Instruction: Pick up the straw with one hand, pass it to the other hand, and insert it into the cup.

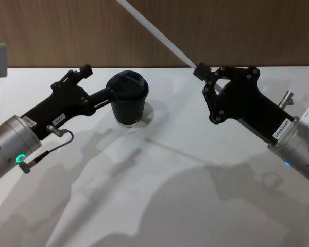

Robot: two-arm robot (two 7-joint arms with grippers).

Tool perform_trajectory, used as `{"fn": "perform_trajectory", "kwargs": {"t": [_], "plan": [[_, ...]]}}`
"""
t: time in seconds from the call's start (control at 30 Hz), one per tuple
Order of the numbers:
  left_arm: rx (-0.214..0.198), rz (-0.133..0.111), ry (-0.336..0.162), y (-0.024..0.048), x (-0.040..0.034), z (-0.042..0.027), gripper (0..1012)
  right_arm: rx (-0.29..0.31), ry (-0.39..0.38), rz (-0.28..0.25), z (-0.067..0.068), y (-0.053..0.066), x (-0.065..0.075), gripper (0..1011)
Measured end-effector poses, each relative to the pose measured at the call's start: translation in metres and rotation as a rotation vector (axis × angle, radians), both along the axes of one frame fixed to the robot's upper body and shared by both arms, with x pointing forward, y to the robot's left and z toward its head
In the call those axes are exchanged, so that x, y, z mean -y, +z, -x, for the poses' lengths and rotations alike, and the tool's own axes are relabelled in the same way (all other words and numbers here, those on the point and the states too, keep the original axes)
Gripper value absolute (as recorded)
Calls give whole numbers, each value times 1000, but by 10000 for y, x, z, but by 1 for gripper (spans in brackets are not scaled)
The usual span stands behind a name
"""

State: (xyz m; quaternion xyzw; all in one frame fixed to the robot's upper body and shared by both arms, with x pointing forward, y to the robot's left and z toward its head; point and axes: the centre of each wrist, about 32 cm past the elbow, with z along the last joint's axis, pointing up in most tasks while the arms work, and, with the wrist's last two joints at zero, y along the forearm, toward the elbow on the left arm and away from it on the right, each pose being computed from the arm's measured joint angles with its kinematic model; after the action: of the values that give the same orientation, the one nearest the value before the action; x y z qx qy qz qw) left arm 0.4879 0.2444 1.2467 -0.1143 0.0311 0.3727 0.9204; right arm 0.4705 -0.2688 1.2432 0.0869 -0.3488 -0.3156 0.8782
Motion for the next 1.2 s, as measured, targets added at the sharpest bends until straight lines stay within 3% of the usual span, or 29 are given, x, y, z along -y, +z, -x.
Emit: {"fn": "perform_trajectory", "kwargs": {"t": [0.07,0.13,0.23,0.3,0.63,0.67,0.73,0.93,1.2], "plan": [[-10,34,-33,19,-18,-1,1003,0,0,0,0,1,0,0],[-14,54,-49,31,-28,-3,1003,0,0,0,-1,1,0,0],[-27,114,-100,60,-44,-15,1003,0,1,0,-1,2,0,0],[-30,135,-120,71,-45,-21,1003,0,1,0,-1,2,0,0],[-37,296,-275,155,25,-138,1003,0,1,1,-1,2,0,0],[-37,296,-275,155,25,-138,1003,0,1,1,-1,2,0,0],[-33,330,-313,178,75,-186,1003,0,1,0,-1,2,0,0],[-27,383,-378,217,176,-263,1003,0,1,1,-1,1,0,0],[-23,418,-423,243,270,-321,1003,0,1,1,-1,1,0,0]]}}
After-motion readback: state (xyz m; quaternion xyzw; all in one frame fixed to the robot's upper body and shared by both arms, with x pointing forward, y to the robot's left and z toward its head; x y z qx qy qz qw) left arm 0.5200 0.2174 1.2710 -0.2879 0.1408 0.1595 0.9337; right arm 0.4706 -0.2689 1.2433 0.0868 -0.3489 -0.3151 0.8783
